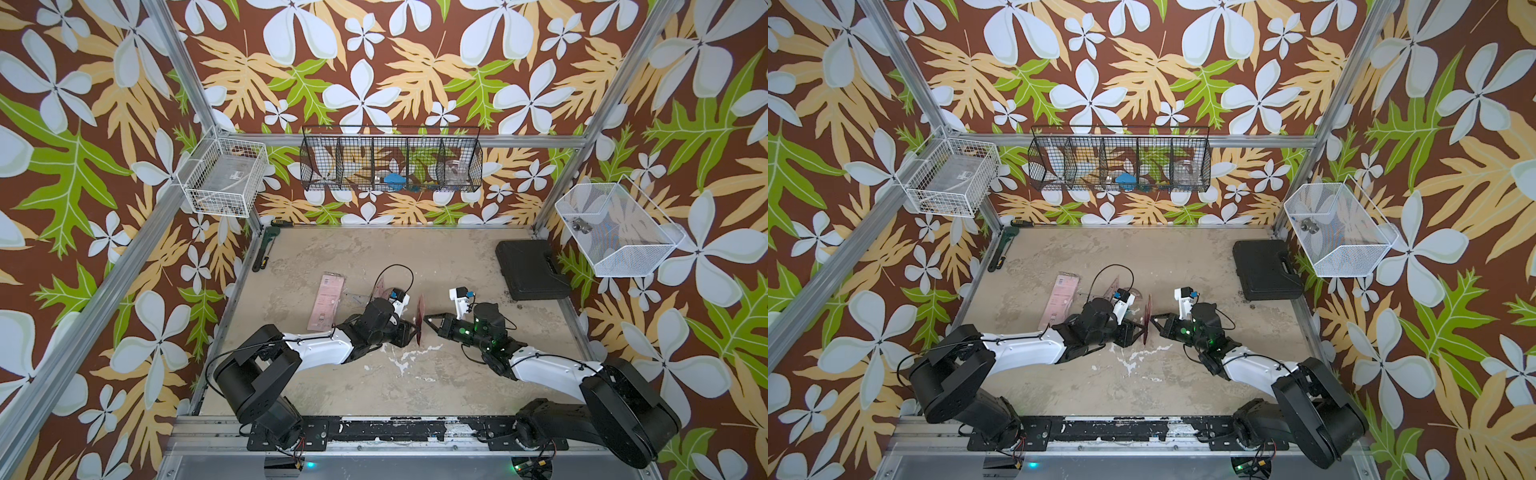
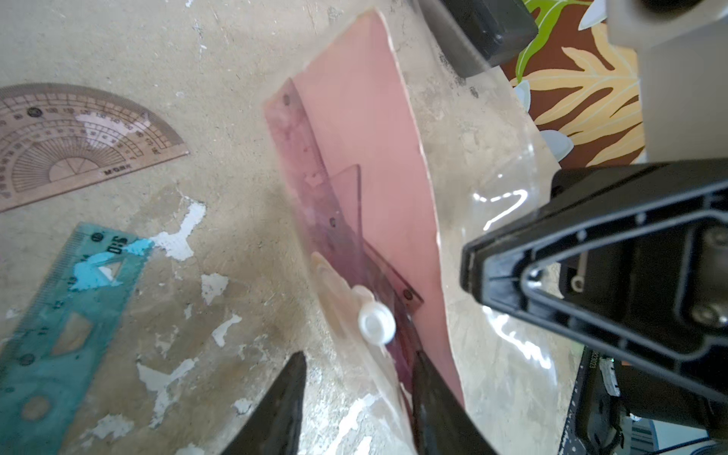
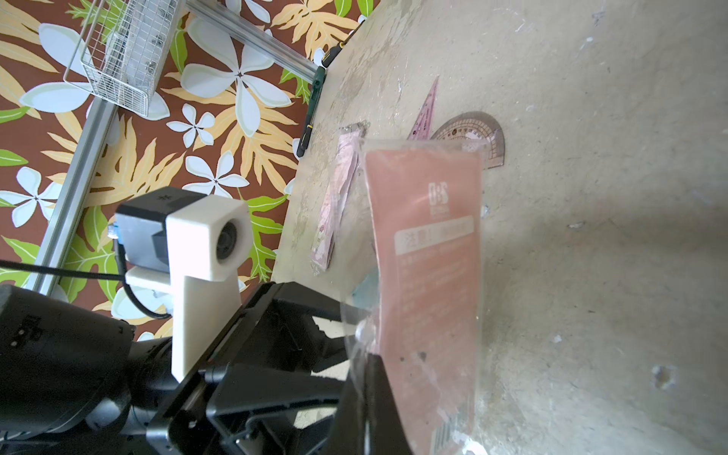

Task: Open the ruler set and take out the ruler
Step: Open the ruler set bag.

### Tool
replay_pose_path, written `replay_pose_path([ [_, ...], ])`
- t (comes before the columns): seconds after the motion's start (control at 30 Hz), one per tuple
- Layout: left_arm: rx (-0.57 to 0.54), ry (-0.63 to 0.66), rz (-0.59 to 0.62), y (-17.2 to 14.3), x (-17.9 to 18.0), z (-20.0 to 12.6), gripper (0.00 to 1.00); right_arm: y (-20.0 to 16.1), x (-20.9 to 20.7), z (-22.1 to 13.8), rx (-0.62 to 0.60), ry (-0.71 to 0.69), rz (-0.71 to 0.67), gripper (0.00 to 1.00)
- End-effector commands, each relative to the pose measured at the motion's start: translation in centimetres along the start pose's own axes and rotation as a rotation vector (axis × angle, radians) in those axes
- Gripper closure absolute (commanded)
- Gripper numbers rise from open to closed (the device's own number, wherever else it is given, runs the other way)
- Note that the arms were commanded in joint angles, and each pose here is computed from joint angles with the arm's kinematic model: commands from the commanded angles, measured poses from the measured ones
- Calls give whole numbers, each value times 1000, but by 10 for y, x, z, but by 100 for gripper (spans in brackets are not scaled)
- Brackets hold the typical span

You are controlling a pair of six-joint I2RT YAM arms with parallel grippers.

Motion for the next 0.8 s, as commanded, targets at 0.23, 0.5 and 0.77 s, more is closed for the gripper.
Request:
replay_pose_path([
  [0.23, -16, 83, 38, 3, 4, -3, 100, 2, 1, 5, -8, 31, -19, 100],
  [0.5, -90, 151, 63, 19, -1, -22, 100, 2, -7, 17, 34, -4, -38, 100],
  [0.77, -51, 157, 91, 15, -5, -12, 100, 7, -20, 30, 45, -123, -73, 100],
])
Point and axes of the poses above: each gripper's point midway between its finger pads, its own z axis out along the fingers, its own x axis along the line the jaws close on, y = z × x, the point moved 9 cm from there along -z, back along the fingers
